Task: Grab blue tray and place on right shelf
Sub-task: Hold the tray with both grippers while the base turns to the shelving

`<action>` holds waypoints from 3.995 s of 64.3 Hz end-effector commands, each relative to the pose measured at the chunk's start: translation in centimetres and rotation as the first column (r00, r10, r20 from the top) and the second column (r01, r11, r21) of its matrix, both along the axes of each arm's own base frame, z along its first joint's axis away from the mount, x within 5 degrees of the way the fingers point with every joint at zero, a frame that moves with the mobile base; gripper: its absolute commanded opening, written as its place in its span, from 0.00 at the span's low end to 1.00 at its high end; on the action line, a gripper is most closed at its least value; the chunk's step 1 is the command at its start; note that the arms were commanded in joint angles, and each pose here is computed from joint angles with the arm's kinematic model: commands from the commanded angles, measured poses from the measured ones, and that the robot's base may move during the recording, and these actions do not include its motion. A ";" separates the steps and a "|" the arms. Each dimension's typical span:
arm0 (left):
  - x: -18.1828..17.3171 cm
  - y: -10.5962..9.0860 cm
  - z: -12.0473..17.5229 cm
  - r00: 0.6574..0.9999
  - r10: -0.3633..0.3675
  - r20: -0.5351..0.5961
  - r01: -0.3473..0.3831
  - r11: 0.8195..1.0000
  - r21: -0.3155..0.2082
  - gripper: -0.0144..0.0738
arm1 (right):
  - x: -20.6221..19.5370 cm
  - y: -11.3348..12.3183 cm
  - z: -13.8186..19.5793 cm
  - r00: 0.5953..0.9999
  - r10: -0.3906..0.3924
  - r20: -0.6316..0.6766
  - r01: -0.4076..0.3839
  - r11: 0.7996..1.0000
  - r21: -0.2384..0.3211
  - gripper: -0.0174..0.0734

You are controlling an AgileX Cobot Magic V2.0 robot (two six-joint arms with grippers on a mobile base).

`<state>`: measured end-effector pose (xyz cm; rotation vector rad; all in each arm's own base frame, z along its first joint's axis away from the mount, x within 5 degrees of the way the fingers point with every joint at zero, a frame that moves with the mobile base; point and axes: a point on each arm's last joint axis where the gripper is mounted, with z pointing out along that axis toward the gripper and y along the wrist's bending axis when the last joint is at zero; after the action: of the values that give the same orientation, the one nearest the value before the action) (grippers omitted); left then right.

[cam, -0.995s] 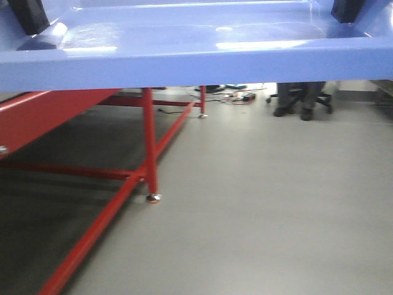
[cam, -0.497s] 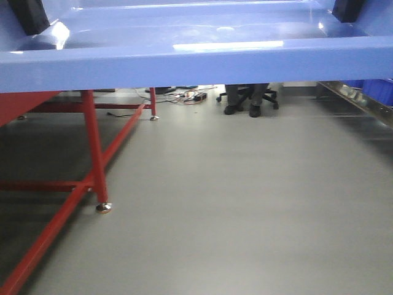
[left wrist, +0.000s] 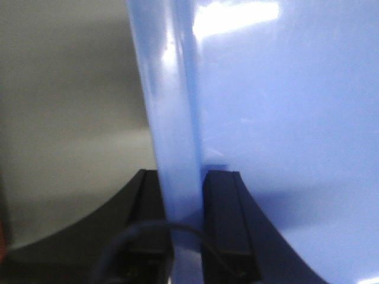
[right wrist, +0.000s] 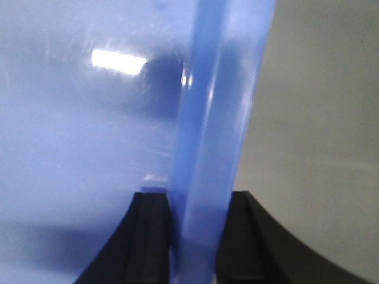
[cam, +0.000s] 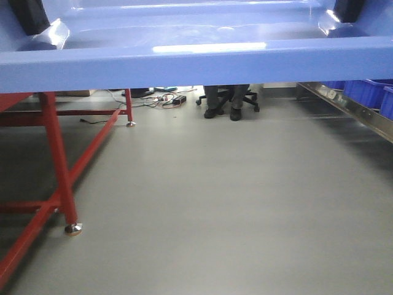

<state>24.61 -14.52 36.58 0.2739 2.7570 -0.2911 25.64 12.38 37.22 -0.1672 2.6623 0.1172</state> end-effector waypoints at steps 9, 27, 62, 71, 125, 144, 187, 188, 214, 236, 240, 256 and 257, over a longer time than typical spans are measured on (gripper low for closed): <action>-1.8 -0.1 1.3 0.997 -0.067 -0.049 0.066 0.998 -0.016 0.11 | -0.2 0.1 2.4 0.989 0.032 0.141 -0.041 0.997 0.065 0.25; -1.8 -0.1 1.3 0.997 -0.067 -0.049 0.066 0.998 -0.016 0.11 | -0.2 0.1 2.4 0.989 0.032 0.141 -0.041 0.997 0.065 0.25; -1.8 -0.1 1.3 0.997 -0.067 -0.049 0.066 0.998 -0.016 0.11 | -0.2 0.1 2.4 0.989 0.032 0.141 -0.041 0.997 0.065 0.25; -1.8 -0.1 1.3 0.997 -0.067 -0.049 0.066 0.998 -0.016 0.11 | -0.2 0.1 2.4 0.989 0.032 0.141 -0.041 0.997 0.065 0.25; -2.0 -0.4 1.4 0.995 -0.075 -0.068 0.071 0.996 -0.053 0.11 | -0.2 0.1 2.4 0.990 0.032 0.141 -0.041 0.997 0.066 0.25; -2.0 -0.4 1.4 0.995 -0.075 -0.068 0.071 0.996 -0.053 0.11 | -0.2 0.1 2.4 0.990 0.032 0.141 -0.041 0.997 0.066 0.25; -2.0 -0.4 1.4 0.995 -0.075 -0.069 0.072 0.996 -0.055 0.11 | -0.2 0.1 2.4 0.990 0.032 0.141 -0.041 0.997 0.066 0.25; -2.0 -0.4 1.4 0.995 -0.075 -0.069 0.072 0.996 -0.055 0.11 | -0.2 0.1 2.4 0.990 0.032 0.141 -0.041 0.997 0.066 0.25; -2.0 -0.4 1.4 0.995 -0.075 -0.069 0.072 0.996 -0.055 0.11 | -0.2 0.1 2.4 0.990 0.032 0.141 -0.041 0.997 0.066 0.25; -2.0 -0.4 1.4 0.995 -0.075 -0.069 0.072 0.996 -0.055 0.11 | -0.2 0.1 2.4 0.990 0.032 0.141 -0.041 0.997 0.066 0.25; -2.0 -0.4 1.4 0.995 -0.075 -0.069 0.072 0.996 -0.055 0.11 | -0.2 0.1 2.4 0.990 0.032 0.141 -0.041 0.997 0.066 0.25; -2.0 -0.4 1.4 0.995 -0.075 -0.069 0.072 0.996 -0.055 0.11 | -0.2 0.1 2.4 0.990 0.032 0.141 -0.041 0.997 0.066 0.25; -2.0 -0.4 1.4 0.995 -0.075 -0.069 0.072 0.996 -0.055 0.11 | -0.2 0.1 2.4 0.990 0.032 0.141 -0.041 0.997 0.066 0.25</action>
<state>24.48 -14.75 36.53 0.2698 2.7722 -0.3299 25.70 12.20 37.22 -0.1674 2.6599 0.0948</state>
